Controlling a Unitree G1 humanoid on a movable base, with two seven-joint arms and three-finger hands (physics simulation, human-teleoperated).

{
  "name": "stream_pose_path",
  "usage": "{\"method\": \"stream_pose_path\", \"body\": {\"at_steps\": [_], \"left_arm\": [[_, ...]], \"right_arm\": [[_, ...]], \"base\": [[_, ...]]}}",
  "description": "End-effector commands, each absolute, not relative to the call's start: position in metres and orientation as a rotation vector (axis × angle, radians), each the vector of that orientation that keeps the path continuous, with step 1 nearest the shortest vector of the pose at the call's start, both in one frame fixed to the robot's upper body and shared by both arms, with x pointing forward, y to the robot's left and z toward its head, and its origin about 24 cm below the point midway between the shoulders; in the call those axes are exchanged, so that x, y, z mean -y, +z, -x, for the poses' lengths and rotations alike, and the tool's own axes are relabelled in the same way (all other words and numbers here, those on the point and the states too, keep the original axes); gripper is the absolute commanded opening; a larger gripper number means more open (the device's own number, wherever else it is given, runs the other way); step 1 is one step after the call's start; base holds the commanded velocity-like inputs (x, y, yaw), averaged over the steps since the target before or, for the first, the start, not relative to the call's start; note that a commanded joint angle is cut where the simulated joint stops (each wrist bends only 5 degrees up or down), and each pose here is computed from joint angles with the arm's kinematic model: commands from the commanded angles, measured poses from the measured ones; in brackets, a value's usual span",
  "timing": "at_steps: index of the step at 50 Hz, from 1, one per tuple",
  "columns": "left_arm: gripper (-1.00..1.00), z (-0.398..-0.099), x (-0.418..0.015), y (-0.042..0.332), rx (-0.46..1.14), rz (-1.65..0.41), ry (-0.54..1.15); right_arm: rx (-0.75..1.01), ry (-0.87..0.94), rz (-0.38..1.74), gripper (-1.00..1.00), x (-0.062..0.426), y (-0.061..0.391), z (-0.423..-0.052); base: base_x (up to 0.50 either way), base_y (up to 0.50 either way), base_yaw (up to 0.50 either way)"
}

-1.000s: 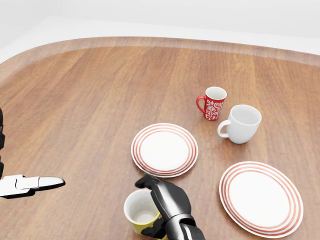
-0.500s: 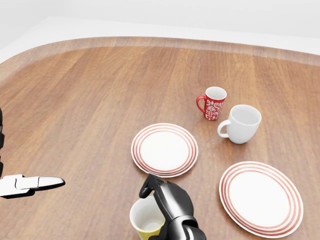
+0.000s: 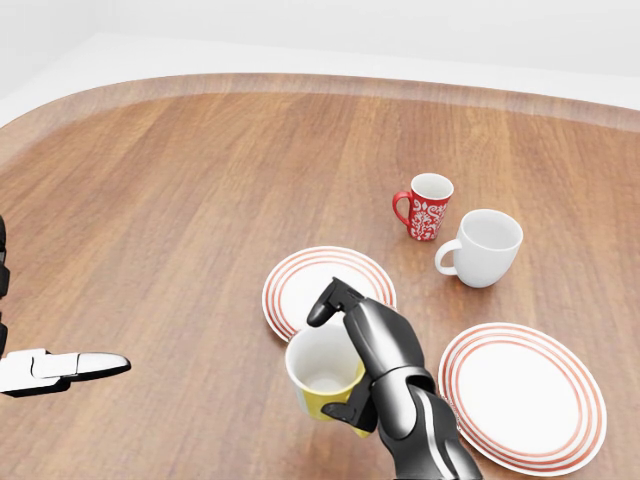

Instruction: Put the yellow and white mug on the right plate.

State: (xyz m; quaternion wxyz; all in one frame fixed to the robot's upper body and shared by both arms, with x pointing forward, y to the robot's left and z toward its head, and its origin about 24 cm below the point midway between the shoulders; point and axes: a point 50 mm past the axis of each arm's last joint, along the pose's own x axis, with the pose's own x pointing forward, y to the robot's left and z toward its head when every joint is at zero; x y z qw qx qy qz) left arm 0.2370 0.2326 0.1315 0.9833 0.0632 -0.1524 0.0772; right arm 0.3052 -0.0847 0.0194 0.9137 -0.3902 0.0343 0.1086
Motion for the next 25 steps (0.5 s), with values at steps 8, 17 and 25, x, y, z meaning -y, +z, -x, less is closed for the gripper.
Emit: {"method": "stream_pose_path", "body": {"at_steps": [8, 17, 25], "left_arm": [[1.00, -0.237, -0.233, 0.132, 0.307, -0.129, 0.156], [1.00, -0.237, -0.233, 0.132, 0.306, -0.130, 0.157], [1.00, -0.237, -0.233, 0.132, 0.308, -0.131, 0.157]], "right_arm": [[-0.017, 0.144, 0.807, -1.00, 0.116, 0.056, -0.319], [-0.038, 0.096, 0.798, -1.00, 0.135, 0.060, -0.329], [-0.075, 0.052, 0.794, -1.00, 0.150, 0.057, -0.337]], "base": [[0.00, 0.00, 0.00], [0.00, 0.00, 0.00], [0.00, 0.00, 0.00]]}}
